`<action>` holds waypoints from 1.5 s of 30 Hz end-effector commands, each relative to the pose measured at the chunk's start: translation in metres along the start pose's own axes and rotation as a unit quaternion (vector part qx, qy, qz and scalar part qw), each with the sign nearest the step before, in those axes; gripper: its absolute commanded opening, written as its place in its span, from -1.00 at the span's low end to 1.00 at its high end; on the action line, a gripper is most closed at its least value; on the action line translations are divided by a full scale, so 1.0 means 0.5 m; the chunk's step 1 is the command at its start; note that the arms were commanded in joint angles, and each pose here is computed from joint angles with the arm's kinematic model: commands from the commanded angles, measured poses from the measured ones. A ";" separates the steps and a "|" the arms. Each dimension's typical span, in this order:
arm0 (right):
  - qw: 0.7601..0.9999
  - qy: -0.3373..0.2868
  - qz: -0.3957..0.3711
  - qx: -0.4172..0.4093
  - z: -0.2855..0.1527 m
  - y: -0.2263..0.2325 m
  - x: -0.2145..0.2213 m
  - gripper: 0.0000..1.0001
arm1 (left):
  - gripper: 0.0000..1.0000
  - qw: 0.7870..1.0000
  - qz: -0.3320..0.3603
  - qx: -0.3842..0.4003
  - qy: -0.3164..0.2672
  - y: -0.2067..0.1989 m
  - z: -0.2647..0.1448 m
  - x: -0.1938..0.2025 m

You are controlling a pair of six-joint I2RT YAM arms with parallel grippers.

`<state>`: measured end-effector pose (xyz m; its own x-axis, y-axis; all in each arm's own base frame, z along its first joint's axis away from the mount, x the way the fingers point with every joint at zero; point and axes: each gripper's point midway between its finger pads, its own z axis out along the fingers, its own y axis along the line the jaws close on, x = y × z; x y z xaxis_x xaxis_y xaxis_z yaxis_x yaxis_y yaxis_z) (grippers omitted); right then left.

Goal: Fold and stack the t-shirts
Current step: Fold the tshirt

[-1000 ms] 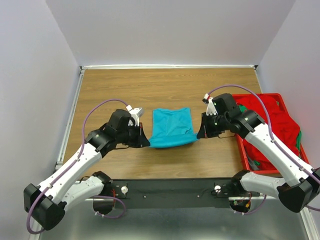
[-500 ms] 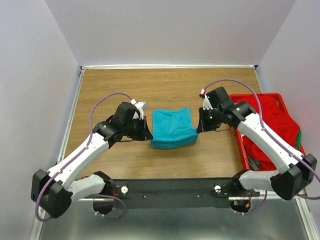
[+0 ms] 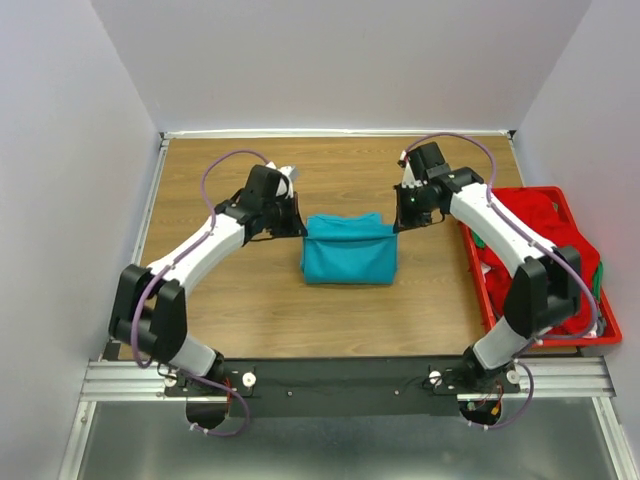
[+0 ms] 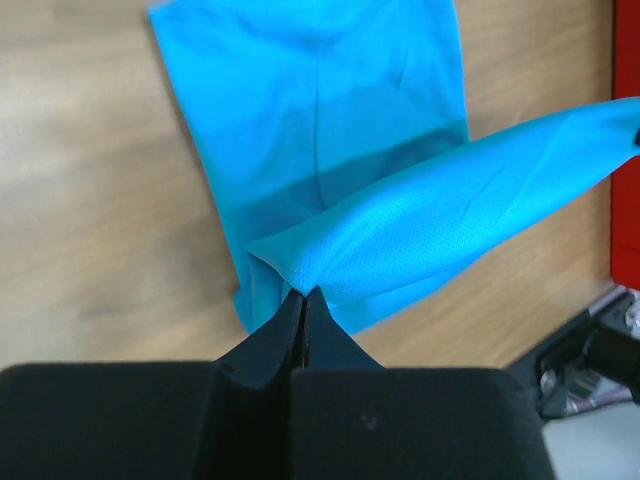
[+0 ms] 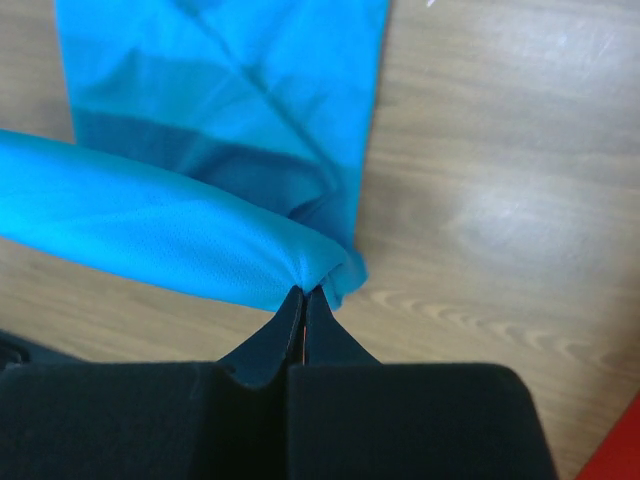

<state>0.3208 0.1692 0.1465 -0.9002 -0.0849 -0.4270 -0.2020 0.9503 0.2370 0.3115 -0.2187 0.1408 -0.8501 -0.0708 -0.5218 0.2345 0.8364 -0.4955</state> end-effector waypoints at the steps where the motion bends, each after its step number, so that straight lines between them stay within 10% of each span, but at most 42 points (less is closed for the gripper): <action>1: 1.000 -0.025 0.000 -0.003 0.031 -0.027 -0.070 -0.99 | -1.00 0.998 0.030 -0.013 -0.046 0.010 0.032 -0.089; 22: 0.999 0.001 0.032 0.003 0.268 -0.094 -0.122 -0.81 | -0.96 0.996 -0.035 -0.077 -0.013 0.179 0.240 -0.100; 31: 0.996 -0.082 0.016 -0.020 0.153 -0.060 -0.170 0.00 | 0.44 0.992 -0.025 -0.080 -0.090 0.121 0.112 -0.154; 45: 0.966 -0.100 0.000 -0.237 0.163 0.068 -0.115 -0.56 | -0.38 0.998 0.013 -0.012 -0.067 0.022 0.179 -0.069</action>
<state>0.3931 0.2137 0.1241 -0.8028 0.0087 -0.5962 -0.3668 0.7810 0.5054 0.3725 -0.2505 0.1206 -0.7451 -0.1190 -0.6563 0.2643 0.8507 -0.4543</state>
